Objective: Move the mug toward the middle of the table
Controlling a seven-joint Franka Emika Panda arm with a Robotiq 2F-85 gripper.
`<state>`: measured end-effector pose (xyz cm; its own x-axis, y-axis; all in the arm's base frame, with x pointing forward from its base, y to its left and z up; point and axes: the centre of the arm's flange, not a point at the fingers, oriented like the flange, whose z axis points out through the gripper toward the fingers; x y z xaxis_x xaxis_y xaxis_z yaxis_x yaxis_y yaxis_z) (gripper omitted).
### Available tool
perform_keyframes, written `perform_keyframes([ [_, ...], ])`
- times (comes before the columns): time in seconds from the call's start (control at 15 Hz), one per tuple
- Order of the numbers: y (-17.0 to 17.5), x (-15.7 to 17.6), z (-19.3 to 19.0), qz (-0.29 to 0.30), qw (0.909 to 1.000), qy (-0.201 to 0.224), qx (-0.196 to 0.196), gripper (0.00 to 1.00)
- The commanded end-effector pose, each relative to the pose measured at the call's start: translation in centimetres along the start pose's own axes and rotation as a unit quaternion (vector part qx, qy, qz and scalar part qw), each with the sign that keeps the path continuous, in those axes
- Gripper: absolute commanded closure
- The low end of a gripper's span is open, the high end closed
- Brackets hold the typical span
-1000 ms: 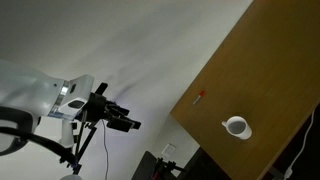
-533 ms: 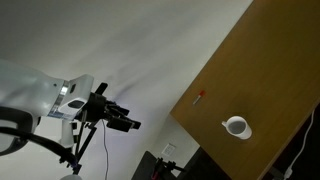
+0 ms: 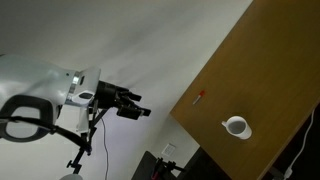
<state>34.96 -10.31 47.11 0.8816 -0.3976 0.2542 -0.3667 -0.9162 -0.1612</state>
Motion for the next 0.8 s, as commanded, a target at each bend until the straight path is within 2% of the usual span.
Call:
perform_keyframes([
  [0.0,-2.3,2.9,4.7,0.074,0.9961,0.004,-0.048,0.0],
  [0.13,-2.9,3.6,7.5,0.109,0.992,0.0,-0.063,0.0],
  [0.33,-3.1,4.2,11.3,0.157,0.9856,-0.014,-0.061,0.0],
  [0.73,-1.4,6.0,18.1,0.246,0.9671,-0.015,-0.063,0.0],
])
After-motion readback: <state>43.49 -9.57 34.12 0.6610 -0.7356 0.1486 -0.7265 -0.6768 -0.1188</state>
